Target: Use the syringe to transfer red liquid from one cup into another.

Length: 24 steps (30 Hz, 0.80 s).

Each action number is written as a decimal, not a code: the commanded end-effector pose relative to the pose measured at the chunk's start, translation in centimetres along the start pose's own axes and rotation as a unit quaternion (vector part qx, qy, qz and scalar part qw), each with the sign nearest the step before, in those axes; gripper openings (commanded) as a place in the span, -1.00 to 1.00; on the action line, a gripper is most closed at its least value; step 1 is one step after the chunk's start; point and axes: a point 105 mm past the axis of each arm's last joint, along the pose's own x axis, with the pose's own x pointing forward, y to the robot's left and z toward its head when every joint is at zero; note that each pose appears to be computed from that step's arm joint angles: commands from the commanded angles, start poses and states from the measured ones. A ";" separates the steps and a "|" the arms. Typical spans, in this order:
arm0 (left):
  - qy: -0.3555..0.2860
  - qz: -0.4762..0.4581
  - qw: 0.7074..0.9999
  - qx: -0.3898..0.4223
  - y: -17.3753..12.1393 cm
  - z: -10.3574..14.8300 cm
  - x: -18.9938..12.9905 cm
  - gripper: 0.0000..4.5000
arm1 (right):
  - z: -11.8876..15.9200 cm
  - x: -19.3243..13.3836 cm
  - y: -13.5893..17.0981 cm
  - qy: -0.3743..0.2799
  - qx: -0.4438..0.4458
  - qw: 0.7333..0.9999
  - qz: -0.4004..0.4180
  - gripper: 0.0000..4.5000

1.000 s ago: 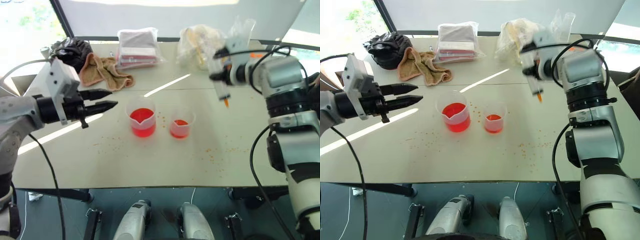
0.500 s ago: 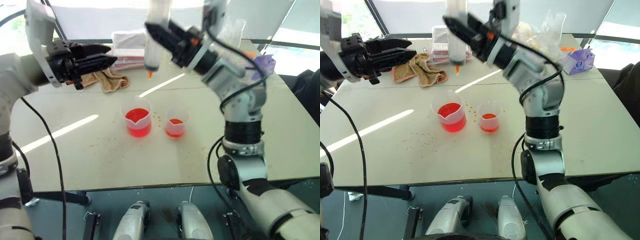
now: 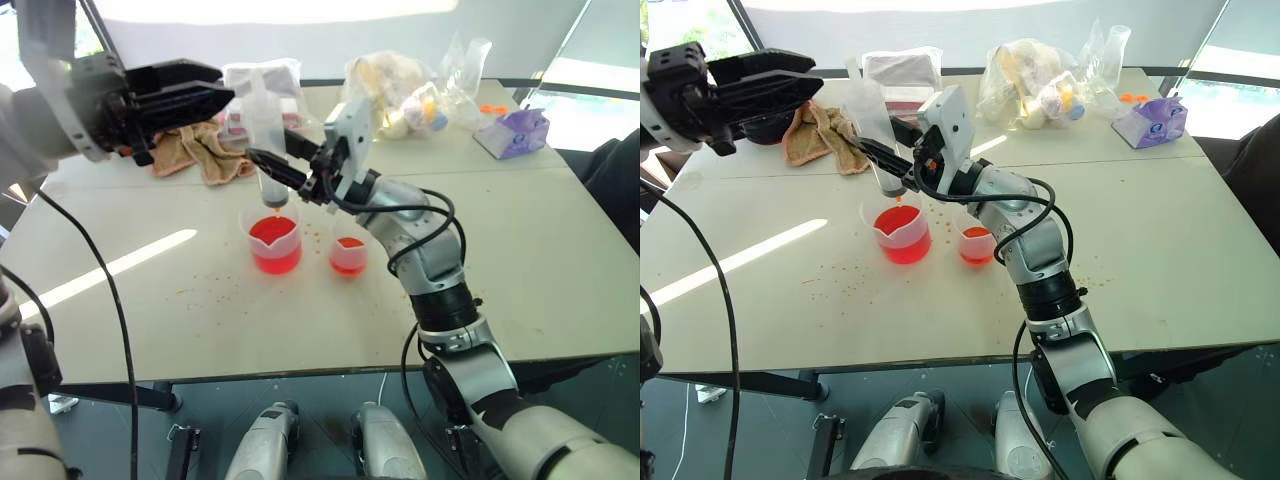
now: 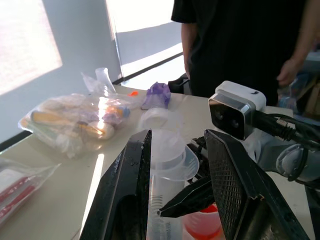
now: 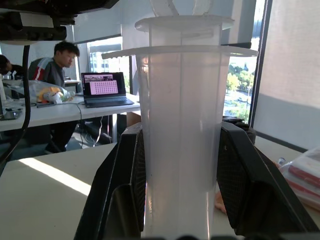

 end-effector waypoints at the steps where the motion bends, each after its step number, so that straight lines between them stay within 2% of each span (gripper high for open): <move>1: -0.001 -0.015 1.000 0.011 -0.8 0.5 0.1 -0.22 | 0.5 0.4 0.4 -0.016 -0.014 1.000 0.005 -0.39; 15: 0.038 0.006 0.999 0.009 0.4 -2.7 0.5 -0.22 | -0.7 0.7 0.7 -0.009 -0.008 1.000 -0.004 -0.39; 24: 0.030 0.001 0.999 -0.012 0.3 -3.9 1.5 -0.22 | -1.3 0.9 1.4 -0.004 -0.002 1.000 0.002 -0.39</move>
